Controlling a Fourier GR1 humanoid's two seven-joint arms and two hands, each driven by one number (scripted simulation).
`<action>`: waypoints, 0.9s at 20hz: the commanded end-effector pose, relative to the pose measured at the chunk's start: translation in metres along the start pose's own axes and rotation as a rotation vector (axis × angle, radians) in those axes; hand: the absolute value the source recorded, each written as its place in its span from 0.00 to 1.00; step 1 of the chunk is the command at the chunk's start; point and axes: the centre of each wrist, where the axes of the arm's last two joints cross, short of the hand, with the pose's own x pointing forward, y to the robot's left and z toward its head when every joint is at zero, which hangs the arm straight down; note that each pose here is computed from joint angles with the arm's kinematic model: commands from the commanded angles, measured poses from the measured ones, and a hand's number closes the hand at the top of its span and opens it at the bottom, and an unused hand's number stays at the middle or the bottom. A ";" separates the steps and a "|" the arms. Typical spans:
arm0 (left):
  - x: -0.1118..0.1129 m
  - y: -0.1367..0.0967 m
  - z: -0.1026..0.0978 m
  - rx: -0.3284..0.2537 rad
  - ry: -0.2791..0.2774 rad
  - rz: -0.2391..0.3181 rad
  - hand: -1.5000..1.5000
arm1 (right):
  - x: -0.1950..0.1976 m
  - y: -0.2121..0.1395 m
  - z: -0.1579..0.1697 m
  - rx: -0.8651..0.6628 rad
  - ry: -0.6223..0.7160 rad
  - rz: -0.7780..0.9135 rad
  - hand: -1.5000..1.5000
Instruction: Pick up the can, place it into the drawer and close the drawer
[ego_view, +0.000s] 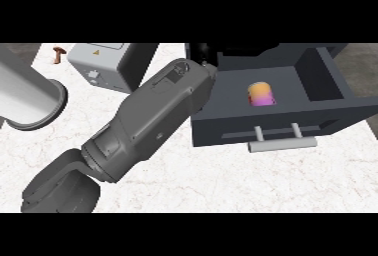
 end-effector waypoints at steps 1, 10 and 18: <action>0.006 -0.005 0.003 -0.005 -0.036 0.028 0.00 | 0.014 0.004 -0.008 0.064 -0.084 0.123 0.00; 0.015 -0.011 0.004 -0.002 -0.093 0.038 0.00 | 0.016 0.041 -0.045 0.137 -0.171 0.297 0.00; 0.023 -0.004 -0.006 -0.007 -0.056 0.064 0.00 | -0.001 0.081 -0.085 0.183 -0.186 0.514 0.00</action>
